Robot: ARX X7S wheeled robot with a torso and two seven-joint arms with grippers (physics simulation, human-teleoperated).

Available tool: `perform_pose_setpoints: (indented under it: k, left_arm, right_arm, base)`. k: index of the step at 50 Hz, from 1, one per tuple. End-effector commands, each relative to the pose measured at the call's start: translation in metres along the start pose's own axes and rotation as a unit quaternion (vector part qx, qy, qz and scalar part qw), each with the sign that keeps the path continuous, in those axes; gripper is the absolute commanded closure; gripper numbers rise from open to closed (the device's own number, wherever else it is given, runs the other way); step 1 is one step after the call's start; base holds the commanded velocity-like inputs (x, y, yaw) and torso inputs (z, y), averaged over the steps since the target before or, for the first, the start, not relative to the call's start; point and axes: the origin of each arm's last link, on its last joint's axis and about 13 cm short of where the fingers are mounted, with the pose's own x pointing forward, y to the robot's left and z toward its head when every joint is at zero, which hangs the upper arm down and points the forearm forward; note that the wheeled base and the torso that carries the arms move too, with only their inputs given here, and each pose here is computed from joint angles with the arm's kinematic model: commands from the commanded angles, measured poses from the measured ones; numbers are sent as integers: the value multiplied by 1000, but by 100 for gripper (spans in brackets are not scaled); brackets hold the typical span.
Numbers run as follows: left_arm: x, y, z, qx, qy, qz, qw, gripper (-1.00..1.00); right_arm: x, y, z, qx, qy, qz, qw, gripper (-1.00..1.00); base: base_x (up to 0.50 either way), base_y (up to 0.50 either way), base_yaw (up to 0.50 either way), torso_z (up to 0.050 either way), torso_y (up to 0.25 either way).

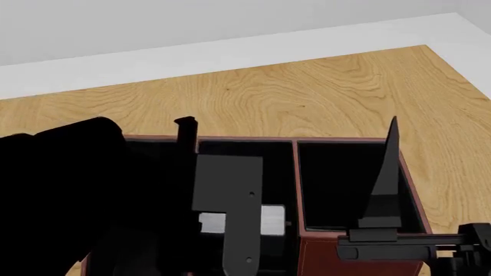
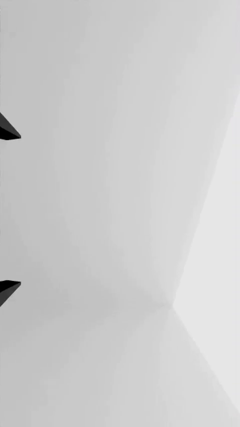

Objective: Pick up the book and place it in the back compartment of the caddy.

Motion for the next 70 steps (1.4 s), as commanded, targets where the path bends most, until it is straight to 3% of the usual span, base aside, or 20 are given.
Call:
perform_pose_setpoints:
  k: [1, 70]
  left_arm:
    - [4, 4, -2, 1, -5, 22, 1000, 100]
    - [57, 14, -26, -14, -4, -5, 1000, 100]
  right_arm:
    - [1, 0, -2, 0, 3, 1, 1000, -100]
    - [5, 2, -10, -3, 16, 5, 1000, -100]
  base:
    - [0, 0, 0, 0, 0]
    - [0, 0, 0, 0, 1]
